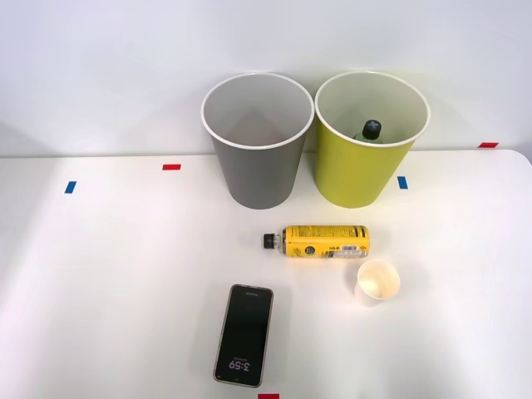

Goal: Put cans in the gray bin, plastic bottles in the light green bin

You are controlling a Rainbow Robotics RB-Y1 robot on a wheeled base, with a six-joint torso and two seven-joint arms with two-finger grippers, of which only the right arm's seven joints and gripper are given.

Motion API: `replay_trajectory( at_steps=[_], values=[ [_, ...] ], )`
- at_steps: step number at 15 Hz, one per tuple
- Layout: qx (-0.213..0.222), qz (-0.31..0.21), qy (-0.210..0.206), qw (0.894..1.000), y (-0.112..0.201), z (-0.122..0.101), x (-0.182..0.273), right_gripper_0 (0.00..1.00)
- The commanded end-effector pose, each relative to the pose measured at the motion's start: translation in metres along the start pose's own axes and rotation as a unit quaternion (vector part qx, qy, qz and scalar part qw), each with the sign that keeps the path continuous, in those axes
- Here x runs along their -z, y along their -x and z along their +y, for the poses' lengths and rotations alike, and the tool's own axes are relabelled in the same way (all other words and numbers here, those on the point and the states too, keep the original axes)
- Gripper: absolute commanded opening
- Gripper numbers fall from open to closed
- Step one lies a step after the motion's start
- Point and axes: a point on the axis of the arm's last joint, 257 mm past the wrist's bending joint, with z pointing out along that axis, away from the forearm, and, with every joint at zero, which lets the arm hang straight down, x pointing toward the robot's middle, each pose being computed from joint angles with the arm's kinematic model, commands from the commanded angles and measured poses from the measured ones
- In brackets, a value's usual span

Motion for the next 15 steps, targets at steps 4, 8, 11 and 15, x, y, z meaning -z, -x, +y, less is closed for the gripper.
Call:
replay_trajectory(
  at_steps=[4, 8, 11, 15],
  values=[
    [0.0, 0.0, 0.0, 1.0, -0.0001, 0.0, 0.0, 1.0],
    [0.0, 0.0, 0.0, 1.0, -0.0001, 0.0, 0.0, 1.0],
    [0.0, 0.0, 0.0, 1.0, -0.0001, 0.0, 0.0, 1.0],
    [0.0, 0.0, 0.0, 1.0, -0.0001, 0.0, 0.0, 1.0]
  ],
)
